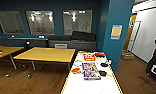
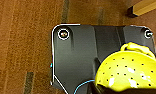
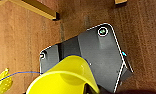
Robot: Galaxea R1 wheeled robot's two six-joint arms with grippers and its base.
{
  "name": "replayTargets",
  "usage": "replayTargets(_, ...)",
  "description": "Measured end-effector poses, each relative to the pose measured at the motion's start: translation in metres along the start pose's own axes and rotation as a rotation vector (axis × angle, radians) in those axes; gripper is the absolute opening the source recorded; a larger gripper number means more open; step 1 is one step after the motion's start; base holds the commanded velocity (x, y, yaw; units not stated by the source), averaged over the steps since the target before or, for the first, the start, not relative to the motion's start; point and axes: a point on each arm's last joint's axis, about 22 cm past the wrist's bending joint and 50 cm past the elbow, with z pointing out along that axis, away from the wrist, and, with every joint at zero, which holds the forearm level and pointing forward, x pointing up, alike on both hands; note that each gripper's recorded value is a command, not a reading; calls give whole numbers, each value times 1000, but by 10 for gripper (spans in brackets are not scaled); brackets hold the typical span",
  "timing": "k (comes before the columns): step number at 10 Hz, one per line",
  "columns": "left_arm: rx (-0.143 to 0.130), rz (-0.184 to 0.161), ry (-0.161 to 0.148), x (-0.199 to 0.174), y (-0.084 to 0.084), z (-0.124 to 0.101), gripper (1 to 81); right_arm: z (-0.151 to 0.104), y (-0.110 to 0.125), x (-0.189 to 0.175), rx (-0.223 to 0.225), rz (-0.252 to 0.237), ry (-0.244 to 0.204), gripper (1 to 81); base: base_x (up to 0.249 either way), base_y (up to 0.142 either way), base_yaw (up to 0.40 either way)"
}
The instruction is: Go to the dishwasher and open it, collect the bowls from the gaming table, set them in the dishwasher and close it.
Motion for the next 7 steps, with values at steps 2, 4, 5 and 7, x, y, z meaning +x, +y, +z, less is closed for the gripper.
replayTargets(2, 1, 4, -1, -2, 1, 1, 10, 7, 3, -5, -12, 2, -3, 10, -109, 0, 0)
replayTargets(4, 13, 5, -4, -6, -1, 3, 10, 7, 12, -7, -30, 2, -9, 10, -109, 0, 0)
replayTargets(5, 20, 12, -3, -5, -5, 2, 10, 4, 18, -4, -42, 0, -5, 10, -109, 0, 0)
replayTargets(7, 24, 10, -11, -15, -7, 2, 10, 5, 22, -9, -51, 1, -14, 10, -109, 0, 0)
